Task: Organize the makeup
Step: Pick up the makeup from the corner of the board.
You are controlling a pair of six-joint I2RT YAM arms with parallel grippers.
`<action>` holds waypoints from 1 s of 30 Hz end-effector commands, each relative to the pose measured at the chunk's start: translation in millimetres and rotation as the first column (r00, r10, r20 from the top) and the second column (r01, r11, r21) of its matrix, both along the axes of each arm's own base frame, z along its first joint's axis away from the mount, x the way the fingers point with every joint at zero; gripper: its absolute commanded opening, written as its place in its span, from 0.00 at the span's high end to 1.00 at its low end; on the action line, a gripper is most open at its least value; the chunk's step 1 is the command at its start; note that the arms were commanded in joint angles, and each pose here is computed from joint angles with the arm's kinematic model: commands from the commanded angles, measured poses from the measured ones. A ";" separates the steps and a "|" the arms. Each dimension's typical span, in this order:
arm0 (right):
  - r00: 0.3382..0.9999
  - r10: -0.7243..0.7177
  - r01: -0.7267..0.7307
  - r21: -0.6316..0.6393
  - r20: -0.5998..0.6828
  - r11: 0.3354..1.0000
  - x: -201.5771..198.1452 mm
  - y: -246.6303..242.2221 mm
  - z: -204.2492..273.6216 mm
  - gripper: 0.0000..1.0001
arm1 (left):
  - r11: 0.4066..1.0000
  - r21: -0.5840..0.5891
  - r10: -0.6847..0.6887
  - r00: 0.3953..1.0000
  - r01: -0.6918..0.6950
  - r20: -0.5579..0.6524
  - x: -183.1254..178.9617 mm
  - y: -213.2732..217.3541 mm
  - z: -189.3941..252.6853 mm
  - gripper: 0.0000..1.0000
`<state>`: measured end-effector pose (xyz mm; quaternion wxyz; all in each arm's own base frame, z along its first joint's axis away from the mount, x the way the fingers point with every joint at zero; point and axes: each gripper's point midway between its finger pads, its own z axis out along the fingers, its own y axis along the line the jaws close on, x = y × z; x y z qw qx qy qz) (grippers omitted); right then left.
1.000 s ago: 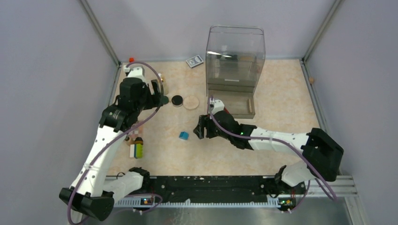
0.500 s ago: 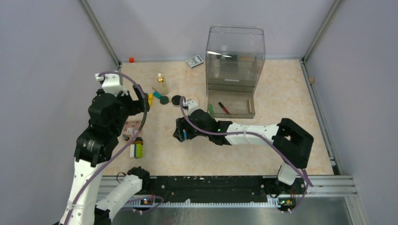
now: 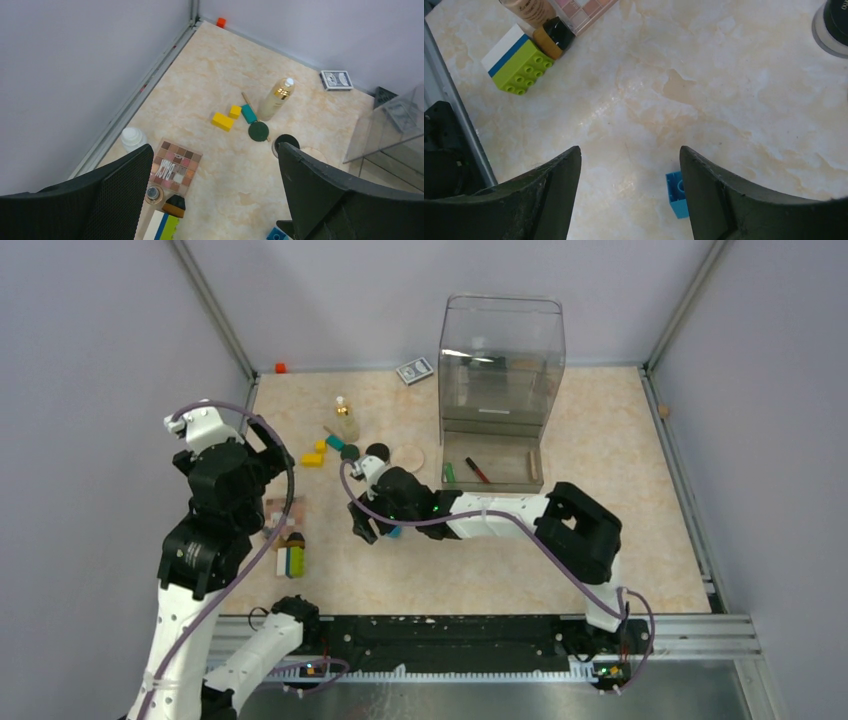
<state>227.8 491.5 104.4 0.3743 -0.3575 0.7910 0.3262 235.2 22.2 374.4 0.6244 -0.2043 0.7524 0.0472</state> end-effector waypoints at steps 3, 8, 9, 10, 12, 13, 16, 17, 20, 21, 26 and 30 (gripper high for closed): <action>0.987 0.137 -0.139 0.018 0.084 0.990 2.9 29.0 9.5 0.29 | 0.987 -0.032 0.160 0.987 -0.160 -0.029 0.8 18.0 -16.9 0.01; 0.989 0.133 -0.137 0.050 0.068 0.989 4.0 21.9 14.5 0.29 | 0.984 -0.045 0.165 0.977 -0.172 -0.136 14.4 9.0 -56.3 0.01; 0.989 0.131 -0.135 0.052 0.069 0.990 3.9 19.1 16.5 0.29 | 0.983 -0.048 0.170 0.974 -0.179 -0.153 16.9 7.8 -63.3 0.01; 0.990 0.125 -0.129 0.054 0.071 0.990 5.6 15.8 18.8 0.29 | 0.981 -0.051 0.174 0.970 -0.185 -0.167 19.6 6.7 -69.0 0.01; 0.991 0.112 -0.116 0.053 0.071 0.992 7.3 8.5 21.7 0.29 | 0.980 -0.064 0.176 0.967 -0.190 -0.184 26.2 4.3 -75.2 0.01; 0.992 0.108 -0.112 0.056 0.071 0.992 7.3 4.8 23.9 0.28 | 0.979 -0.070 0.174 0.965 -0.191 -0.195 30.3 3.6 -78.2 0.01; 0.994 0.087 -0.092 0.076 0.067 0.993 8.8 -6.4 33.0 0.28 | 0.979 -0.082 0.155 0.950 -0.184 -0.272 42.7 2.4 -98.1 0.01; 0.995 0.080 -0.085 0.085 0.063 0.993 9.1 -9.7 35.7 0.28 | 0.978 -0.091 0.151 0.943 -0.185 -0.298 44.6 3.1 -105.9 0.02; 0.997 0.063 -0.068 0.099 0.050 0.993 8.9 -18.9 40.3 0.28 | 0.979 -0.107 0.125 0.921 -0.176 -0.368 44.7 0.8 -133.0 0.08; 0.997 0.061 -0.065 0.101 0.047 0.993 7.4 -21.5 41.8 0.28 | 0.979 -0.114 0.114 0.916 -0.169 -0.385 43.1 -1.6 -141.1 0.11; 0.998 0.048 -0.052 0.121 0.037 0.991 4.2 -31.4 48.3 0.28 | 0.982 -0.187 -0.059 0.872 -0.037 -0.485 34.5 -29.8 -187.6 0.25; 0.999 0.030 -0.033 0.122 0.027 0.992 5.8 -38.1 48.7 0.28 | 0.978 -0.195 -0.065 0.797 -0.068 -0.600 16.2 -33.0 -223.4 0.27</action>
